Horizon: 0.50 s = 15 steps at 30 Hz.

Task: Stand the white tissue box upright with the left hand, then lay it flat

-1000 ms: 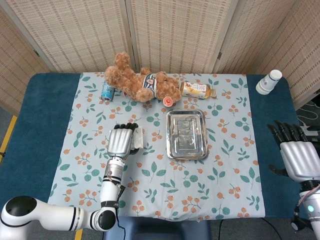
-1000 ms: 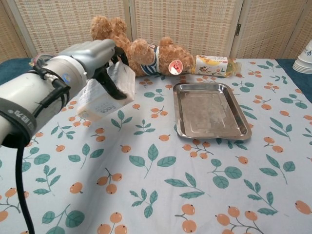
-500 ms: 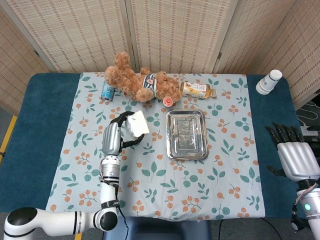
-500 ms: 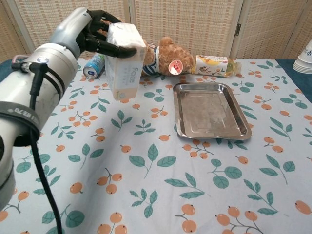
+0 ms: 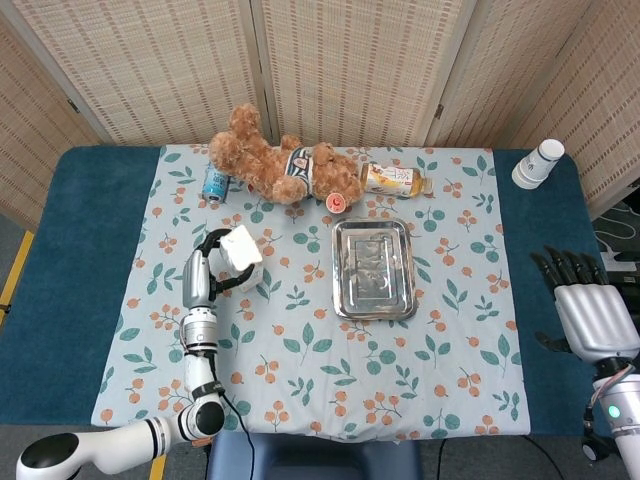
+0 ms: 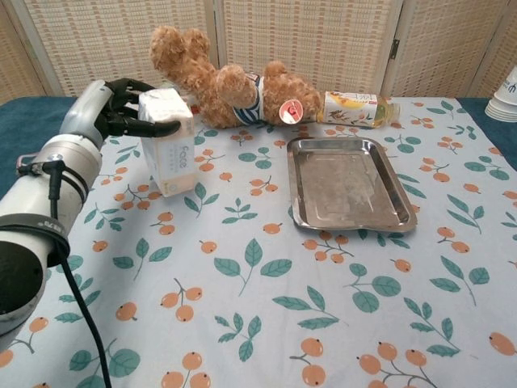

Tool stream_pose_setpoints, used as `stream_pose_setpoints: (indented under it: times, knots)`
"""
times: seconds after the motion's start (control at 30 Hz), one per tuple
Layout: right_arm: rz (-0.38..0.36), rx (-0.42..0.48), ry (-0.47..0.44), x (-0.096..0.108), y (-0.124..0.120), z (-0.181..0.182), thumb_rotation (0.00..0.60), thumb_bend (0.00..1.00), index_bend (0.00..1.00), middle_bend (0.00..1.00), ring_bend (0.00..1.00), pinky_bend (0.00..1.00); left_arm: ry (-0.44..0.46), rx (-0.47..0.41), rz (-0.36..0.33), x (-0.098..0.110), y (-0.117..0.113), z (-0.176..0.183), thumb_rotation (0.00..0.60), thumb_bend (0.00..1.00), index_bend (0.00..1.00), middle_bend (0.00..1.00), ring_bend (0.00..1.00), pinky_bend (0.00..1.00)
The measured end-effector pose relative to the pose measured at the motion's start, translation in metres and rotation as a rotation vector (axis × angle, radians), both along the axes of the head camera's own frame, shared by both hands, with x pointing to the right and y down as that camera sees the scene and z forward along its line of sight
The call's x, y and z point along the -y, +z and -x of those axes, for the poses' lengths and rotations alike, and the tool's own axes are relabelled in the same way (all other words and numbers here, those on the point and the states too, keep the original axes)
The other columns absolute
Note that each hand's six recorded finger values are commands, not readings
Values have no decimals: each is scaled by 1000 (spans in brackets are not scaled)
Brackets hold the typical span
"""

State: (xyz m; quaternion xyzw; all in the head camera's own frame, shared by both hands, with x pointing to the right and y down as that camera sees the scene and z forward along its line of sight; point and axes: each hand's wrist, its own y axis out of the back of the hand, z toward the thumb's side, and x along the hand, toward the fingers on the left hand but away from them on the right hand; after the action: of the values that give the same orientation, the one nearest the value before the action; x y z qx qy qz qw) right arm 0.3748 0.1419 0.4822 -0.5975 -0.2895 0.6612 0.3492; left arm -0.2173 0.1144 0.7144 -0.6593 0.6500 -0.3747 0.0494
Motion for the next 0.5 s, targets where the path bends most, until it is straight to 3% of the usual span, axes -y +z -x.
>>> stream_pose_setpoints:
  times: [0.33, 0.5]
  knots:
    - [1, -3, -3, -1, 1, 1, 600, 122, 67, 3, 0, 0, 7, -25, 41, -7, 12, 6, 600, 222, 489, 617, 303, 173]
    - [1, -5, -3, -1, 1, 1, 600, 121, 67, 2, 0, 0, 46, -36, 61, -9, 15, 9, 600, 179, 273, 395, 166, 147]
